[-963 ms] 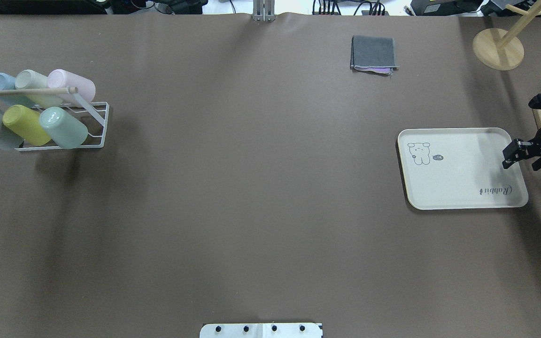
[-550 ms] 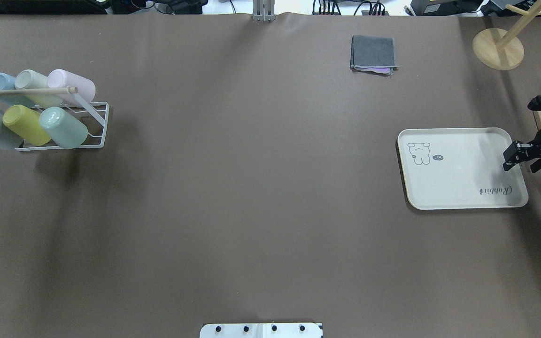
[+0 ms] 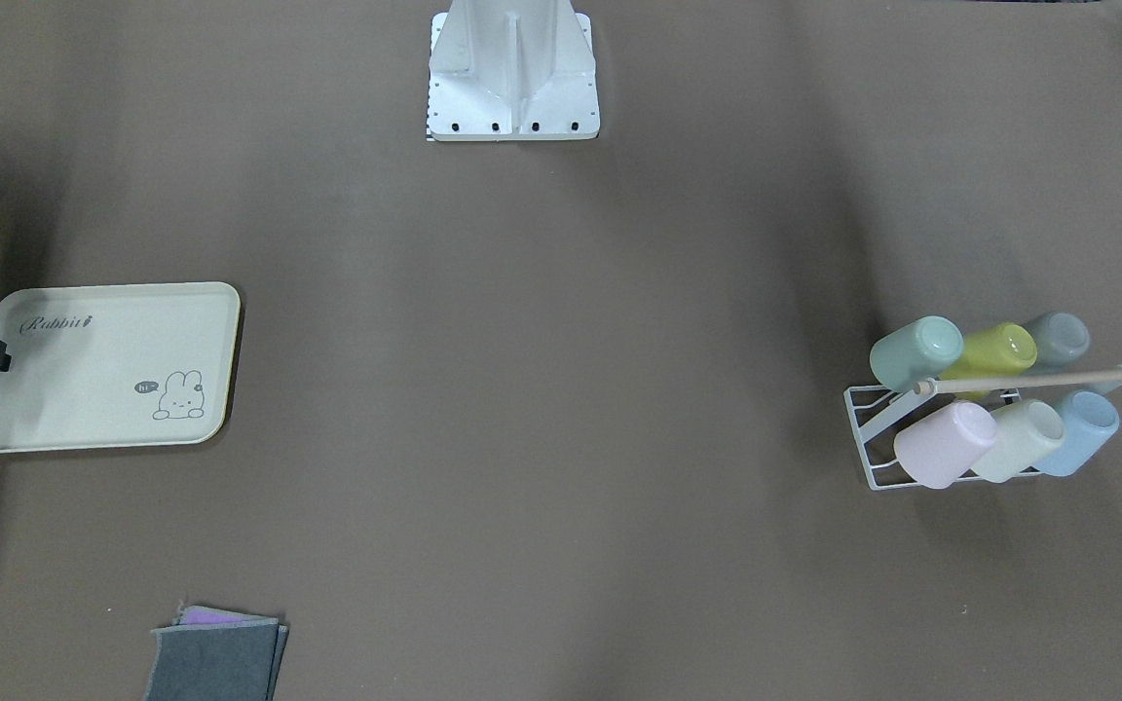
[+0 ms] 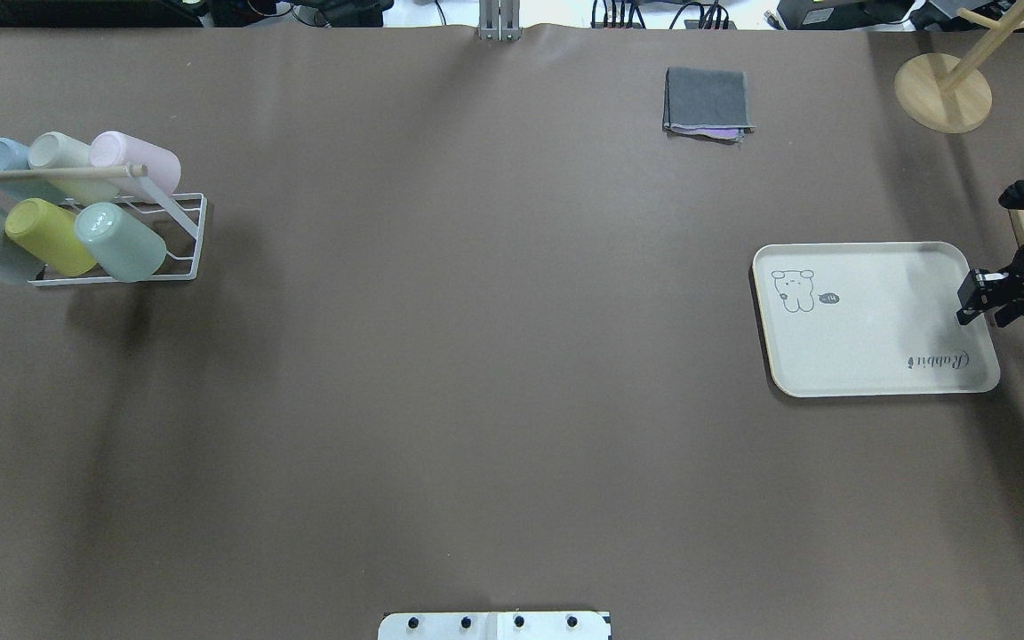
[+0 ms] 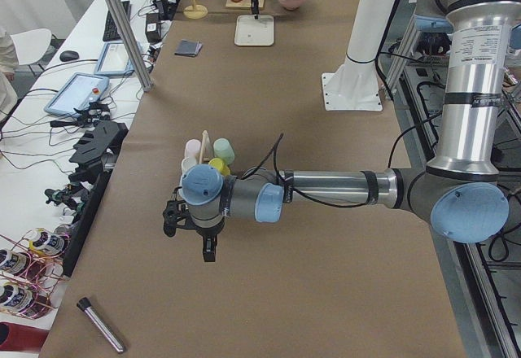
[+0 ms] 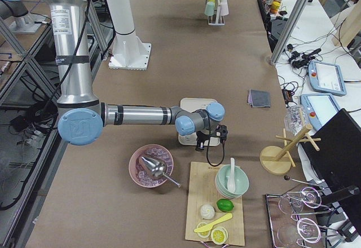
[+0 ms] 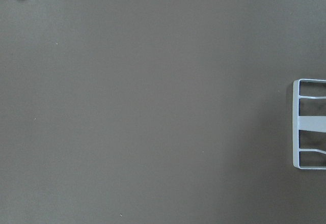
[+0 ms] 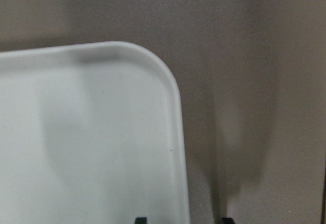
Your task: Pick up and place green cup on tray
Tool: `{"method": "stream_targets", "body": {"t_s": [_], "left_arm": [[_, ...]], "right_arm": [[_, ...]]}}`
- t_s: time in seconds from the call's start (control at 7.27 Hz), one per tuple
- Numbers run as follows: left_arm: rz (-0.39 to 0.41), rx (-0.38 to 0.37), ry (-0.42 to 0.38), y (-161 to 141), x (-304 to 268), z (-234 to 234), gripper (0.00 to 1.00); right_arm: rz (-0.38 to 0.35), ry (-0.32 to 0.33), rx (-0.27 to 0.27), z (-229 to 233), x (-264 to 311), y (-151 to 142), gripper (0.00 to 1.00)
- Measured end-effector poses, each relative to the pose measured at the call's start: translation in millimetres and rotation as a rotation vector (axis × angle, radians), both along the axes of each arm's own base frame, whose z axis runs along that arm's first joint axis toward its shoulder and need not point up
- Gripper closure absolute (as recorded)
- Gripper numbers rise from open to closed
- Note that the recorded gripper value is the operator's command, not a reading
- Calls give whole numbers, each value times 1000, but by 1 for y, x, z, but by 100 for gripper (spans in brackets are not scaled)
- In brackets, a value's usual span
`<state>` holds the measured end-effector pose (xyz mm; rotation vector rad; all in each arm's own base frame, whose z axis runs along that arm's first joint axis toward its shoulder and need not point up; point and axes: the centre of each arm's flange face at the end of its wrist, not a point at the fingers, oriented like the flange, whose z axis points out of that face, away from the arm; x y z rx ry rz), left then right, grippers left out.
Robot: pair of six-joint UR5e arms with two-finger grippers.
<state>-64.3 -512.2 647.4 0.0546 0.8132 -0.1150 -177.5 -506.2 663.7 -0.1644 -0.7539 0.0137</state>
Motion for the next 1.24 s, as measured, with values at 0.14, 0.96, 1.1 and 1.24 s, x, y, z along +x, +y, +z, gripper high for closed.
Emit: {"method": "stream_targets", "body": {"t_s": [0.14,0.96,1.1,1.24], "left_arm": [[0,0,0,0,0,0,2],[0,-2,0,1,0,1,2],[0,-2,0,1,0,1,2],[0,-2,0,1,0,1,2]], "right_arm": [[0,1,-2,1,1,1,53],[-4,2,0,4,4,3,71],[-4,2,-2,5,4,4,71],[-6,3,-3,7,4,5,71]]}}
